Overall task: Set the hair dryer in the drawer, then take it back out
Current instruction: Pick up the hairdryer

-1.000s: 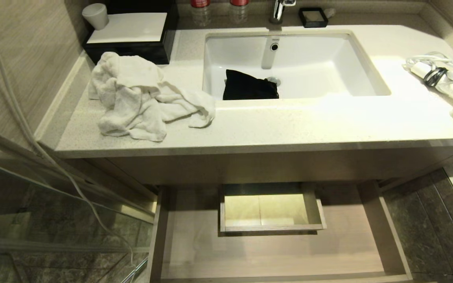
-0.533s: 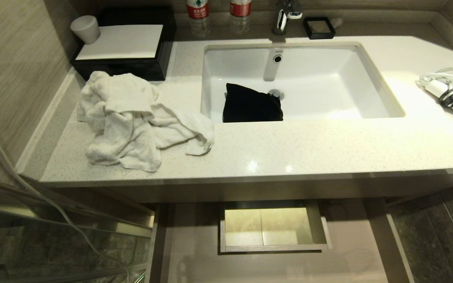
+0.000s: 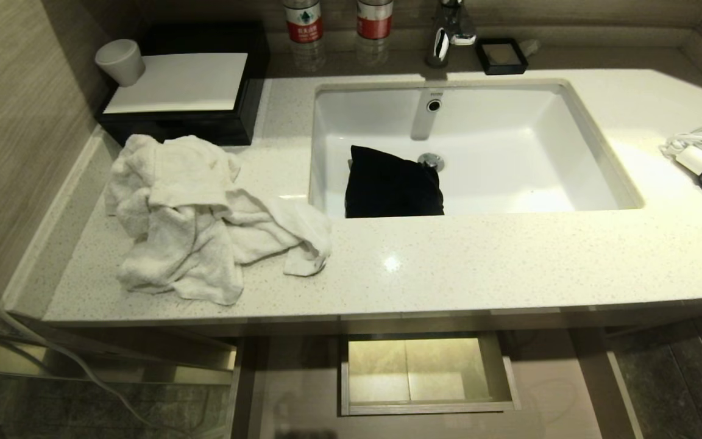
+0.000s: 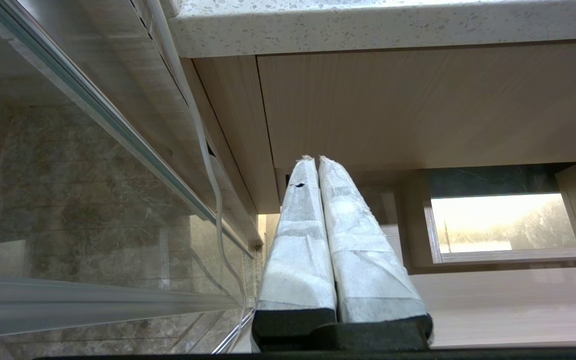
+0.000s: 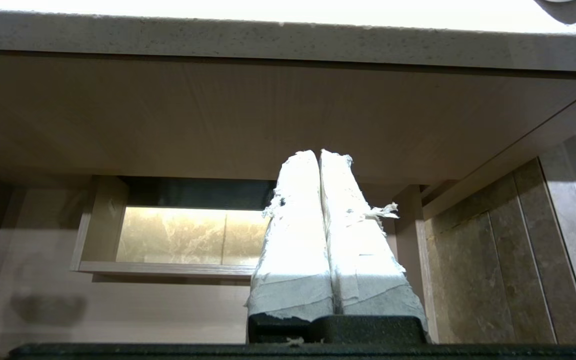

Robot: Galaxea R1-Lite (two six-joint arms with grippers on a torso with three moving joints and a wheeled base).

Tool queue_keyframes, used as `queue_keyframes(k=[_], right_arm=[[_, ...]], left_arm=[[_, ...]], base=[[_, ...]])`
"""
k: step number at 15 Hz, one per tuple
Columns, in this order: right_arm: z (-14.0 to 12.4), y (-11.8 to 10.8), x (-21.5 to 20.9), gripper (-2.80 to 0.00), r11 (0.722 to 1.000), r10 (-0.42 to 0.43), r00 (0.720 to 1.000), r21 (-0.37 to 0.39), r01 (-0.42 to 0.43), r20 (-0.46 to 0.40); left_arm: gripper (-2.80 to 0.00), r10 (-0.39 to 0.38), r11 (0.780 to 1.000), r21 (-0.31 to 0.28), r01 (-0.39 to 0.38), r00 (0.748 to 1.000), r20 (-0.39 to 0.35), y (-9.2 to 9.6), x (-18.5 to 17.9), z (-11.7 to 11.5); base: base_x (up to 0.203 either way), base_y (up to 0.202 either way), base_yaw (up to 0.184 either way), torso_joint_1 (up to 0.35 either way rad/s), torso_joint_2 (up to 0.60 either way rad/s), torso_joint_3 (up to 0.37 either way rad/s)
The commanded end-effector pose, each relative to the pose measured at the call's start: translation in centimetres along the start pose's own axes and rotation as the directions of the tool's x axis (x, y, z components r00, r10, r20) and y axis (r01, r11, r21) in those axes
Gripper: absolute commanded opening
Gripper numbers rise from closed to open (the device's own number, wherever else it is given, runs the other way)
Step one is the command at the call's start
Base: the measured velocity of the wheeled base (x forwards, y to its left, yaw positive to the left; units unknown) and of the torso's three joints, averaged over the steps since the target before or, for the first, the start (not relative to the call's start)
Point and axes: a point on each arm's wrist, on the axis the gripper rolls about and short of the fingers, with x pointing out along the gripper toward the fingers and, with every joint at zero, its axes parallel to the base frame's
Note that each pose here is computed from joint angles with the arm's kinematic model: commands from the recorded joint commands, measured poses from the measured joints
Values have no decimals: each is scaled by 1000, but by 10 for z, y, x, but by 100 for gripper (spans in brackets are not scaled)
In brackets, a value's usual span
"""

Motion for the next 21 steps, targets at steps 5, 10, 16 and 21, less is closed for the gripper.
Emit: queue_keyframes(k=[5,10,16,21], right_arm=[[0,0,0,-280,1000,1,1000,-1,-1,-1],[0,0,0,-280,1000,-1,1000,10,1,-1],[-1,0,0,-280,1000,3,1000,0,-3,-1],[22,-2,-6,-280,1000,-6,998,4,5,65]], left_arm=[[-280,0,1000,0,0,1000,-1,0,0,0],[-280,0,1000,0,0,1000,-1,0,0,0],[-280,0,1000,0,0,1000,0,0,0,0],[-280,0,1000,0,0,1000,-1,0,0,0]], base=[[0,0,0,65,-46,23],[0,0,0,42,-24,13],[0,0,0,0,0,0],[0,0,0,0,0,0]])
